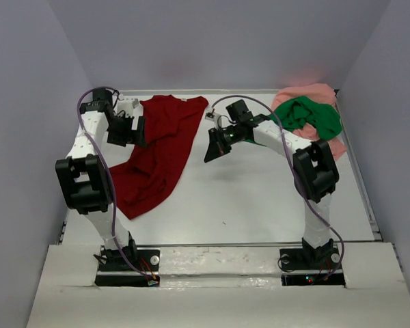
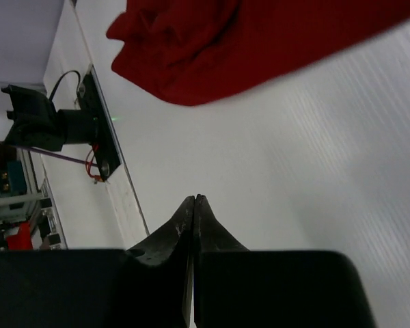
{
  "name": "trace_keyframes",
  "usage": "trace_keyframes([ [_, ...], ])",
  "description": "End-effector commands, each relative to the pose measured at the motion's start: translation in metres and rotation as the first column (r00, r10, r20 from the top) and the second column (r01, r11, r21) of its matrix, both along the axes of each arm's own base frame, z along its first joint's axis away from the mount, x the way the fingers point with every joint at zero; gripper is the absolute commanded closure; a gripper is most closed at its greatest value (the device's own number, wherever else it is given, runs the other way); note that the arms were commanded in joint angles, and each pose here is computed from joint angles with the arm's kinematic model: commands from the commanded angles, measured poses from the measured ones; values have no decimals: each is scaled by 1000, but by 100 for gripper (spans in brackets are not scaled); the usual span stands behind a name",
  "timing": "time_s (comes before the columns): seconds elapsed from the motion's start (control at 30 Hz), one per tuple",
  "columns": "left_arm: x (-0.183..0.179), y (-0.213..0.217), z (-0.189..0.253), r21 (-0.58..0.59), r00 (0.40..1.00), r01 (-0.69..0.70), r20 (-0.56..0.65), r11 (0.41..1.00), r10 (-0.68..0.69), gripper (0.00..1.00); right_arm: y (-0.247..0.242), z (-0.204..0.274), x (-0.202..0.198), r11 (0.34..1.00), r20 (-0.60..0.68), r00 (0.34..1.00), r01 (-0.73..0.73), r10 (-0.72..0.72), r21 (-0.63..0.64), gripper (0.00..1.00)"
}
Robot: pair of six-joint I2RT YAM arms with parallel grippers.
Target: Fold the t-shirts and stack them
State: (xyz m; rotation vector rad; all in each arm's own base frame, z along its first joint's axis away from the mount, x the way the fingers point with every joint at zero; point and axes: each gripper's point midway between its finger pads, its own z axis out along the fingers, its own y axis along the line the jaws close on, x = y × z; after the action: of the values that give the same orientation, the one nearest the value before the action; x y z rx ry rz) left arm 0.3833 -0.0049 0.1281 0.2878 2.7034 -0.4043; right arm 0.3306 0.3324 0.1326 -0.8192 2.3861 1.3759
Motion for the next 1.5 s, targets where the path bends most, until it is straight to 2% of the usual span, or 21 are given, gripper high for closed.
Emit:
trace_keyframes([
  [0.0,10,-14,46,-60,981,37,191,998,-25,1,37,21,33,996,70,997,-27,21,83,100],
  [0.1,20,-17,59,-73,963,33,270,997,-12,1,57,10,58,993,17,1000,-17,15,115,100],
  [0.2,22,-18,63,-80,956,16,295,997,8,1,78,-8,70,992,-16,1000,-20,22,126,100],
  [0.33,22,-21,65,-100,950,18,312,995,14,1,102,-8,82,988,51,999,-25,18,154,100],
  [0.4,20,-24,70,-115,945,26,326,993,13,1,118,-8,79,980,80,996,-52,37,192,100],
  [0.53,17,-28,84,-127,926,37,378,991,14,1,140,-18,70,954,4,995,-101,104,281,100],
  [0.63,18,-28,92,-130,913,30,408,991,26,1,164,-20,45,937,-2,984,-168,178,307,100],
  [0.73,15,-30,98,-139,902,32,431,990,32,1,185,-30,39,948,48,983,-181,175,261,100],
  [0.8,12,-30,102,-140,896,32,442,990,34,1,202,-51,42,986,113,989,-112,97,128,100],
  [0.87,10,-30,105,-132,891,30,453,991,33,1,211,-64,30,993,156,983,-106,98,45,100],
  [0.97,5,-29,106,-123,886,26,463,992,34,1,209,-77,38,998,231,972,-25,37,-56,100],
  [1.13,0,-27,110,-109,876,22,481,994,33,1,185,-91,64,973,336,940,130,-60,-191,100],
  [1.33,-5,-30,115,-116,865,25,501,993,37,1,144,-93,83,910,480,873,267,-89,-317,100],
  [1.47,-7,-32,116,-124,863,32,504,992,35,1,118,-86,91,876,546,833,331,-96,-351,100],
])
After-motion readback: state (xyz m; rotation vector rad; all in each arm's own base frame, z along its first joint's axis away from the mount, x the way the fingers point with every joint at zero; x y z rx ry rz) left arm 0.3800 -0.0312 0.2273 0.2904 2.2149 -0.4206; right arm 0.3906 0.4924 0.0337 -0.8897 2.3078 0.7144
